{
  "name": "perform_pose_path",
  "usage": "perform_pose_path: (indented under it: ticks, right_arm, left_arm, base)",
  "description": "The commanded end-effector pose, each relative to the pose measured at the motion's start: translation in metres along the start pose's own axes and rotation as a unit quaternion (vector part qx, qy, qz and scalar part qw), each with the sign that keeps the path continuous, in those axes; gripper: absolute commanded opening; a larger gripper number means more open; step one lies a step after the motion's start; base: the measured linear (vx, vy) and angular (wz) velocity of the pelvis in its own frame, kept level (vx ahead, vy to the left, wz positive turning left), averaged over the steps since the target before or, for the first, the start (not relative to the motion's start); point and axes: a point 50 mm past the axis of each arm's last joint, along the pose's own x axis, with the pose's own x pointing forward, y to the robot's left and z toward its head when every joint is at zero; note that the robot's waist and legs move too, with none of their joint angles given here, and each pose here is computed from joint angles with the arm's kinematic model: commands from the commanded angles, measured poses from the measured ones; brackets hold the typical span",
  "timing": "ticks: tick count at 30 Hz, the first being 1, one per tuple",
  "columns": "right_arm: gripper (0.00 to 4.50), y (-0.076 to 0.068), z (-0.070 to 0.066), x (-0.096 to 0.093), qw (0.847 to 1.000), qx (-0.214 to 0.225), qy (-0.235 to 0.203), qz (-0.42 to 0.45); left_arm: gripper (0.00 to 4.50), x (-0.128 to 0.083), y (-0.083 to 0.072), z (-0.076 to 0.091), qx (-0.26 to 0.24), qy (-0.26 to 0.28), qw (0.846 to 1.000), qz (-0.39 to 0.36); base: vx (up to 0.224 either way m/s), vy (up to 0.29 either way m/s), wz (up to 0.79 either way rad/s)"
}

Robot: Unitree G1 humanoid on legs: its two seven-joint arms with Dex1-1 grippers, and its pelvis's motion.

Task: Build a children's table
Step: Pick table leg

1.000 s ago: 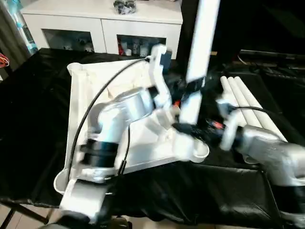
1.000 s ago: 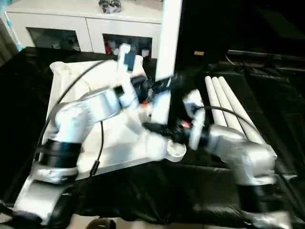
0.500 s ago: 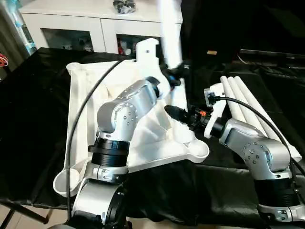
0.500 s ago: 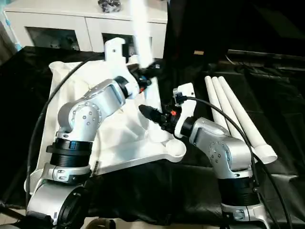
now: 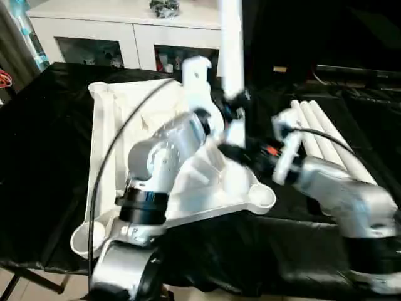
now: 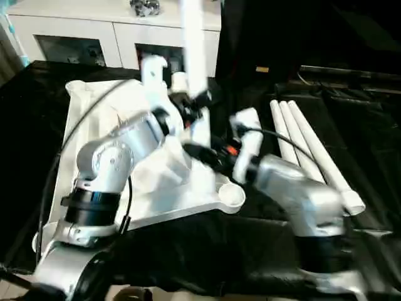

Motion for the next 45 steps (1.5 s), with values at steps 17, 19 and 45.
perform_pose_path:
  ticks: [17, 19, 45]
  right_arm:
    - [3.64, 0.019, 0.004, -0.016, 0.991, 0.016, 0.050, 0.124]
    - [3.64, 0.018, 0.004, -0.018, 0.990, 0.018, 0.054, 0.128]
    - [1.89, 0.015, -0.010, -0.021, 0.986, 0.049, 0.094, 0.131]
  left_arm:
    - [1.84, -0.011, -0.030, 0.005, -0.002, 0.008, 0.981, -0.196]
    - [1.84, -0.012, -0.030, 0.005, -0.001, 0.012, 0.980, -0.201]
    - [1.84, -0.012, -0.034, 0.007, -0.008, 0.015, 0.974, -0.226]
  base:
    - [0.000, 0.000, 0.00]
    - [0.000, 0.000, 0.00]
    - [0.000, 0.000, 0.00]
